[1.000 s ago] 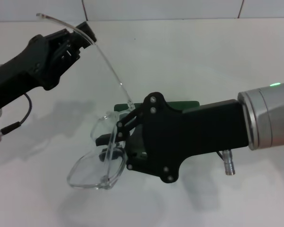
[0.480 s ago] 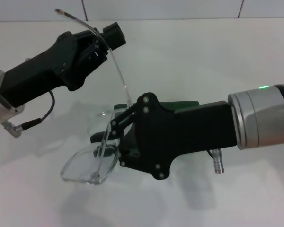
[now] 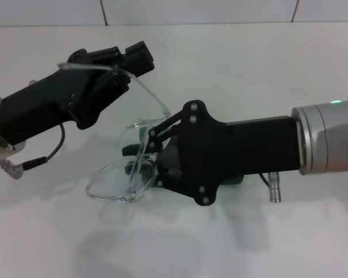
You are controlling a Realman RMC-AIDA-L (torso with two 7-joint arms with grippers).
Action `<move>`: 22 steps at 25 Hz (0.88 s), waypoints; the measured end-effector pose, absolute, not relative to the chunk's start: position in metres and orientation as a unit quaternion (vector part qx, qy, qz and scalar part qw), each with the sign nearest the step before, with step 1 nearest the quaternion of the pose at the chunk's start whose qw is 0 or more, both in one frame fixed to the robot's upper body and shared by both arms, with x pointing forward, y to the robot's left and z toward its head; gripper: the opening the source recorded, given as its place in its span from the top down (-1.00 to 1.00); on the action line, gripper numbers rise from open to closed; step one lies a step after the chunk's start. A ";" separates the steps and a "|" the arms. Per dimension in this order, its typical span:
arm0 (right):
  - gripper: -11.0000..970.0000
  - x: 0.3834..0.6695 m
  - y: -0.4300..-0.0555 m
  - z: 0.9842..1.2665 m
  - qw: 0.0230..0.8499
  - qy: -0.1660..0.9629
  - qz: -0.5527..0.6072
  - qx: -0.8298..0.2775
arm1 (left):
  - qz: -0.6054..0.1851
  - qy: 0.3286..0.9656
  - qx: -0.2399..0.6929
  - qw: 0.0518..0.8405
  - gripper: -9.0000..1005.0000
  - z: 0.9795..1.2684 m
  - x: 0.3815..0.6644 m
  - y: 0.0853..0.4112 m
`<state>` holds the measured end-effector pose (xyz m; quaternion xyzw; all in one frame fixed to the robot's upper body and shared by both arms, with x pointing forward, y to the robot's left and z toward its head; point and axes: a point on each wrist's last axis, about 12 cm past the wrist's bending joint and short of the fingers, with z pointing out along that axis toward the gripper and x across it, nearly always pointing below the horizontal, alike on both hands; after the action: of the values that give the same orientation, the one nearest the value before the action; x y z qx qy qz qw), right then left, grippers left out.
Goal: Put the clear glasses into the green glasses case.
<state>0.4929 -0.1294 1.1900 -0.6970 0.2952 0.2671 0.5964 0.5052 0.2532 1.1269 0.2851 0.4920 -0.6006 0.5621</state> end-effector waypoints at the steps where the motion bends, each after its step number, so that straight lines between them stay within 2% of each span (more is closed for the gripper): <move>1: 0.74 0.493 -0.130 1.190 0.597 0.296 0.267 -0.697 | -0.603 0.489 0.287 0.561 0.79 1.127 0.504 0.253; 11: 0.74 0.496 -0.134 1.190 0.614 0.297 0.270 -0.680 | -0.620 0.478 0.341 0.521 0.79 1.125 0.498 0.239; 22: 0.74 0.494 -0.136 1.189 0.616 0.300 0.273 -0.676 | -0.612 0.474 0.333 0.539 0.79 1.127 0.500 0.243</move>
<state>0.4943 -0.1361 1.1887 -0.6757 0.2998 0.2731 0.6156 0.4997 0.2432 1.1271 0.3327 0.4738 -0.6119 0.5389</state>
